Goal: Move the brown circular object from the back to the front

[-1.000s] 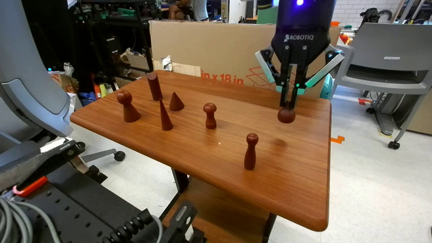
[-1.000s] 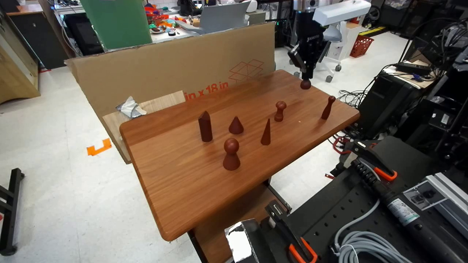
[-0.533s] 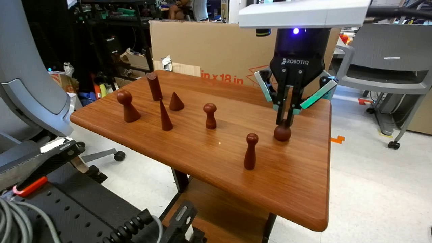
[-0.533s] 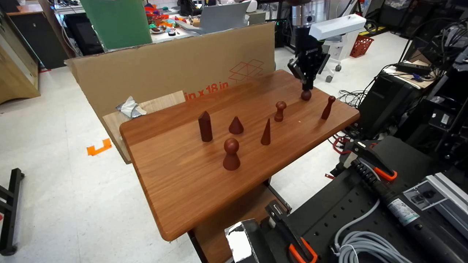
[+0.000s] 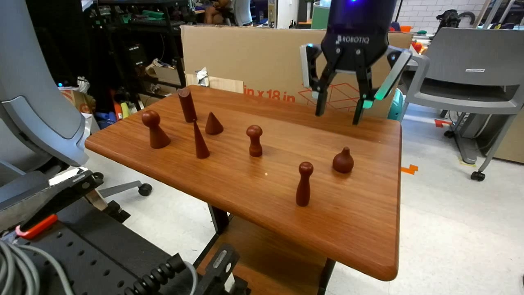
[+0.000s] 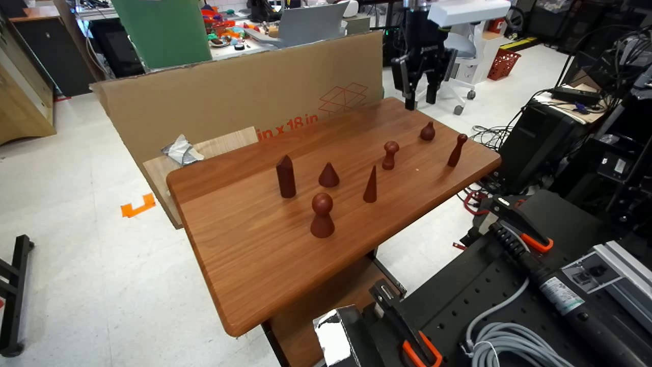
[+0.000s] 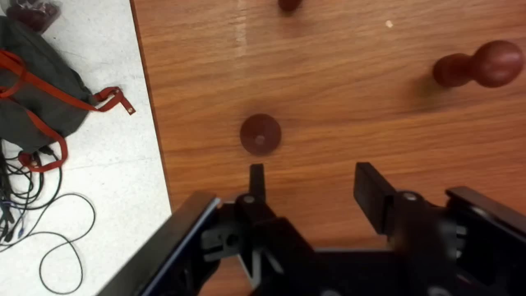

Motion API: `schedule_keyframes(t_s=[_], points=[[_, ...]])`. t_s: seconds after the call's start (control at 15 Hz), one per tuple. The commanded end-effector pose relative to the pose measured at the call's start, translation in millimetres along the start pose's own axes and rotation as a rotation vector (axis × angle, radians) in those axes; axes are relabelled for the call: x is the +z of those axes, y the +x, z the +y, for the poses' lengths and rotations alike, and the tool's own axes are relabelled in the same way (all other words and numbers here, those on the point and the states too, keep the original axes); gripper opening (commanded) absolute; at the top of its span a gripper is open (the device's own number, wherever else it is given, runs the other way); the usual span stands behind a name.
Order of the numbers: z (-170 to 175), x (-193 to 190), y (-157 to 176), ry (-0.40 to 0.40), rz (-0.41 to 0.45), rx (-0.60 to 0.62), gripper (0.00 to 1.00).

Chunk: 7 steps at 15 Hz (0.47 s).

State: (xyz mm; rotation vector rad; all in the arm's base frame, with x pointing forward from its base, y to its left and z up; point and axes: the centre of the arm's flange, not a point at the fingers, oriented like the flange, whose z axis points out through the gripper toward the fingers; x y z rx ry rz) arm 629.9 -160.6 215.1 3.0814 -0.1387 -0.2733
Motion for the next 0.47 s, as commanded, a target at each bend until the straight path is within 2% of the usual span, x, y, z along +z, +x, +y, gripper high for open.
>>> schedule_keyframes(t_s=[0.0,0.07,0.13,0.2,0.27,0.33,0.4], points=[[-33.8,-67.4,-53.5,-0.003,0.093,-0.083,0.91],[-43.3,-81.0,-58.7,-0.021,0.105,-0.101,0.98],[-51.7,-94.4,-62.8,-0.035,0.102,-0.128,1.00],[-36.3,-70.9,-29.8,-0.016,0.082,-0.079,1.00],[-42.8,-82.4,-35.5,-0.017,0.093,-0.087,0.94],[-44.8,-86.2,-36.6,-0.018,0.097,-0.089,1.00],[-43.3,-82.6,-36.1,-0.017,0.092,-0.087,1.00]])
